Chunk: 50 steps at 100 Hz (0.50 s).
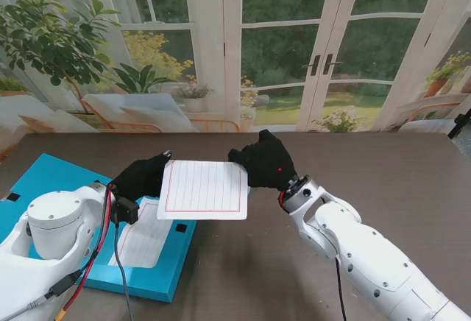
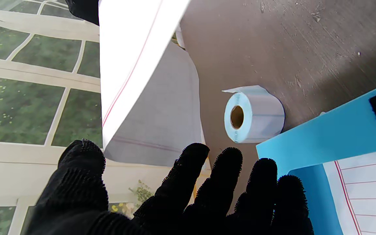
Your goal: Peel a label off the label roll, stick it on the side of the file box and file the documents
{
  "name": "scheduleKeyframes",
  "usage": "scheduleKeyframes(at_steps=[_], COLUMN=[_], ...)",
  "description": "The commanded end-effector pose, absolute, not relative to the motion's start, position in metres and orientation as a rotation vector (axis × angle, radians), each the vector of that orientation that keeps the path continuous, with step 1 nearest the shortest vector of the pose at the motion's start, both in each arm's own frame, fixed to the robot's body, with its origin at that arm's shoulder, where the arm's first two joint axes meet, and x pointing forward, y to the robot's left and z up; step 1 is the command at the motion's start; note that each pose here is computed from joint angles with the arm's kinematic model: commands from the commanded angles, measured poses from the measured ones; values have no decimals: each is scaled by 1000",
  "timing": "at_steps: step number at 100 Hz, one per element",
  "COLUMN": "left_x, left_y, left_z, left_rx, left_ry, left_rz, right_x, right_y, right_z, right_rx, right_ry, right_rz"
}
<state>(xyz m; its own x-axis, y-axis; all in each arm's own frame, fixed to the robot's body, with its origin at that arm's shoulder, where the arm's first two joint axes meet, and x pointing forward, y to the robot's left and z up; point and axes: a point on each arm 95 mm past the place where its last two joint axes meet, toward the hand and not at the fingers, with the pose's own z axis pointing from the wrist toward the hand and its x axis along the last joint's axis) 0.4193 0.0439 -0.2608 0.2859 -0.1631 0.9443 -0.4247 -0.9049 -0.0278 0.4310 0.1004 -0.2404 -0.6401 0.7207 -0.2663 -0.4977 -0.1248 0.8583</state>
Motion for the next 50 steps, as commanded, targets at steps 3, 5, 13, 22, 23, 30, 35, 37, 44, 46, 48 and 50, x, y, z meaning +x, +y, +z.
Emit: scheduleKeyframes(at_steps=[3,5,13,22,23,30,35,37,44,46,48,50], left_x=[422,423,425,427,427,429,429,430,430,430,430,430], left_y=[36,35,31,26,25,20,18,17,15,14,13,13], left_z=[-260,-259,-259,-259,-258,-258,-258,-258,-258,-257,-257,-257], left_rx=[2299,2297,2292,2278,2276,2270,2265,2263,2257,2255,2253,2251], left_ry=[-560,-561,-571,-563,-561,-560,-573,-578,-591,-593,-596,-597], left_rz=[1647,1646,1639,1630,1629,1633,1643,1646,1660,1667,1676,1686], right_x=[424,424,421,418,418,416,416,416,416,416,416,417], right_y=[105,106,108,111,111,114,115,115,116,116,116,115], right_z=[-245,-245,-247,-249,-249,-251,-253,-253,-255,-255,-255,-256], right_rx=[263,260,246,233,231,219,205,199,190,190,191,191], right_ry=[1317,1317,1312,1305,1304,1305,1309,1311,1314,1314,1315,1317], right_rz=[1893,1897,1914,1934,1936,1945,1946,1946,1944,1943,1943,1941])
